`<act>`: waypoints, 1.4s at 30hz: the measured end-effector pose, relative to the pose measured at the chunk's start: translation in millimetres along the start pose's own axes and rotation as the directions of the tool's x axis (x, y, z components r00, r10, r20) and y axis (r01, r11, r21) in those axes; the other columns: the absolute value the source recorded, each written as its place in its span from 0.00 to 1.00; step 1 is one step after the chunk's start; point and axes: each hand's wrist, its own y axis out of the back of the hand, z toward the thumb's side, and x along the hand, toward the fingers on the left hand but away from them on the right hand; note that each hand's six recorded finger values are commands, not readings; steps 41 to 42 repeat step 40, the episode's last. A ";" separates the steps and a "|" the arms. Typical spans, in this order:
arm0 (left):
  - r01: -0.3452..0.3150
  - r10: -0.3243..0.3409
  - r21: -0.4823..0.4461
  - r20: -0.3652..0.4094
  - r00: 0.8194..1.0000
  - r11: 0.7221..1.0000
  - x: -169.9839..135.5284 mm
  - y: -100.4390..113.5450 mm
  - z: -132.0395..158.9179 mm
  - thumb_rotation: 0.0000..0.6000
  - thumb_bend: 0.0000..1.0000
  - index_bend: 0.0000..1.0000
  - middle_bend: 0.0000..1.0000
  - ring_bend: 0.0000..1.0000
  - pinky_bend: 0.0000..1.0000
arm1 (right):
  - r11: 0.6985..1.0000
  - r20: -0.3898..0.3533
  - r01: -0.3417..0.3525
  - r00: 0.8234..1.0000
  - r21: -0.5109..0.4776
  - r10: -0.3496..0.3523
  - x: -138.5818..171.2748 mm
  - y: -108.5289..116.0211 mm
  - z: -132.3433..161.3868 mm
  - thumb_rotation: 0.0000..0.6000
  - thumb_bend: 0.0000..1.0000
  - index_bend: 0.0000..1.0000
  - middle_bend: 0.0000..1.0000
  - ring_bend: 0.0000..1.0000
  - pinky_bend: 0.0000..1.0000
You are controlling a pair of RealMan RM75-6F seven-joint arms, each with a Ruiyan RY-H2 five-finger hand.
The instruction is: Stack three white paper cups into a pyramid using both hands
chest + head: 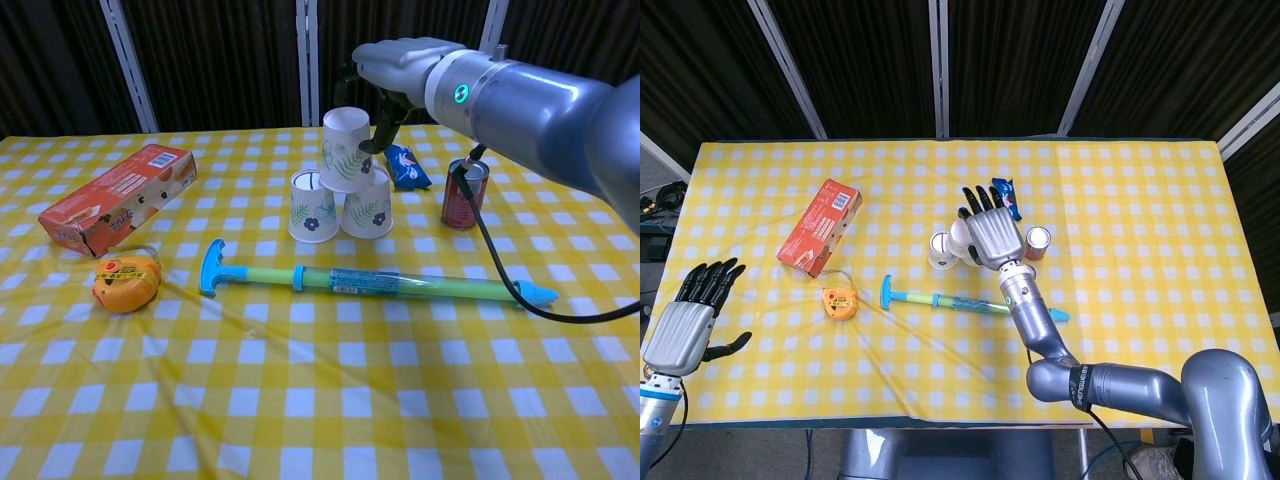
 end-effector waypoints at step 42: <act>-0.061 0.067 0.071 -0.079 0.995 0.996 -16.9 -11.0 -16.1 1.00 0.07 0.00 0.00 0.00 0.00 | 0.993 0.230 0.112 0.966 0.033 -0.116 259.2 -25.3 -206.2 1.00 0.14 0.00 0.00 0.00 0.00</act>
